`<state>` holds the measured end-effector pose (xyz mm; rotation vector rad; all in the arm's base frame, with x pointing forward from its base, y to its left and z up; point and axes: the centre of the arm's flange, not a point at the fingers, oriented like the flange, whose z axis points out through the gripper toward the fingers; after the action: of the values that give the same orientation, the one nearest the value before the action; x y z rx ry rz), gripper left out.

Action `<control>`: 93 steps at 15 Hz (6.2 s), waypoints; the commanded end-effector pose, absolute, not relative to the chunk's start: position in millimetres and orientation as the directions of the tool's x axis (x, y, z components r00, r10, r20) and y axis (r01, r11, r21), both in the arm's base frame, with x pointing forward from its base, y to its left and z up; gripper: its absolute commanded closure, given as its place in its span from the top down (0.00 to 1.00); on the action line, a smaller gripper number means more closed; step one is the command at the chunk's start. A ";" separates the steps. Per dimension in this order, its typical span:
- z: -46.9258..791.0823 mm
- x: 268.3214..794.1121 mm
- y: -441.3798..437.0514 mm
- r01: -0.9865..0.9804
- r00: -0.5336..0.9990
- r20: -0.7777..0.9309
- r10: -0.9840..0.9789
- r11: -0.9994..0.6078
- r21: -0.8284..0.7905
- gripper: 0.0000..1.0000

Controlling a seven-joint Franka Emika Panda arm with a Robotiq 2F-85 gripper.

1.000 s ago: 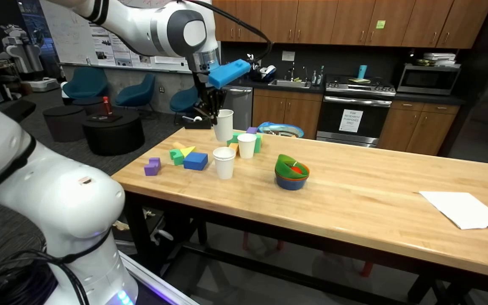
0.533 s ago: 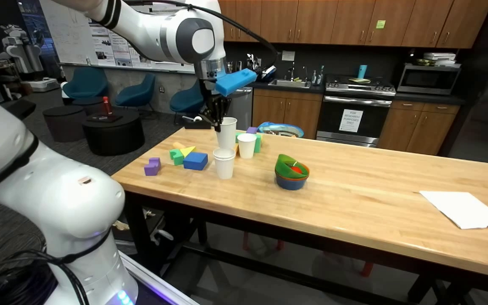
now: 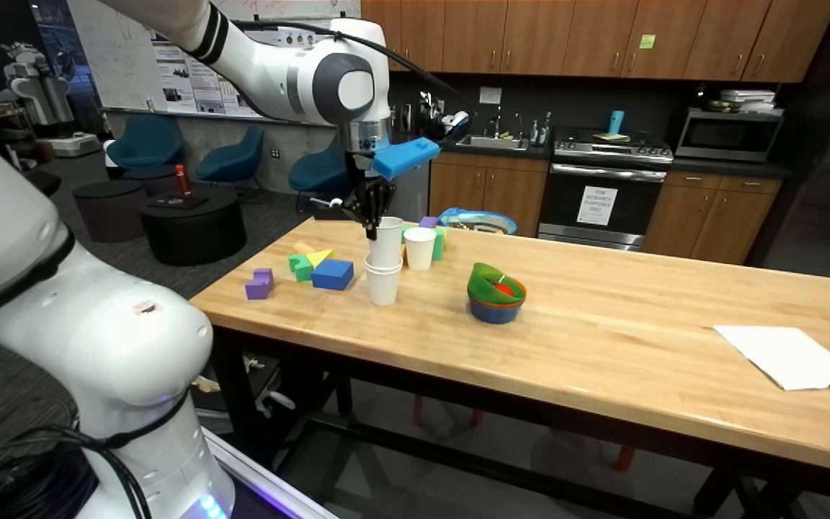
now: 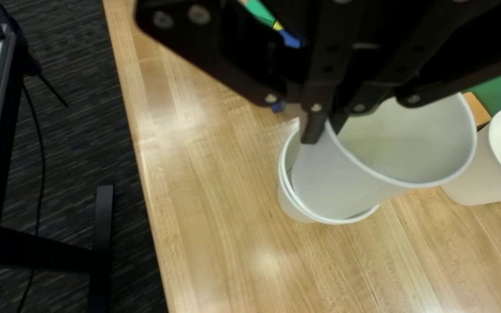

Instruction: Stack up the white paper cups

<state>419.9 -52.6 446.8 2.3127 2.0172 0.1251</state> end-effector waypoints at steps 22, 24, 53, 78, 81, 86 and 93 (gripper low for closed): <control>437.9 430.1 -60.0 0.990 0.124 0.084 0.989 -0.129 0.056 0.73; 443.4 430.4 -58.0 0.990 0.116 0.089 0.989 -0.123 0.076 0.86; 433.7 500.4 -60.4 0.972 -0.132 0.256 0.958 0.075 0.223 1.00; 420.9 566.4 -86.6 0.921 -0.386 0.159 0.909 0.371 0.116 1.00; 417.0 572.3 -82.0 0.893 -0.437 0.095 0.895 0.419 0.162 1.00; 412.7 575.7 -76.6 0.850 -0.506 0.037 0.862 0.490 0.194 1.00; 405.9 572.2 -85.1 0.781 -0.614 0.042 0.788 0.599 0.176 1.00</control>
<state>575.1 -77.7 406.6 1.4605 2.7270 0.2851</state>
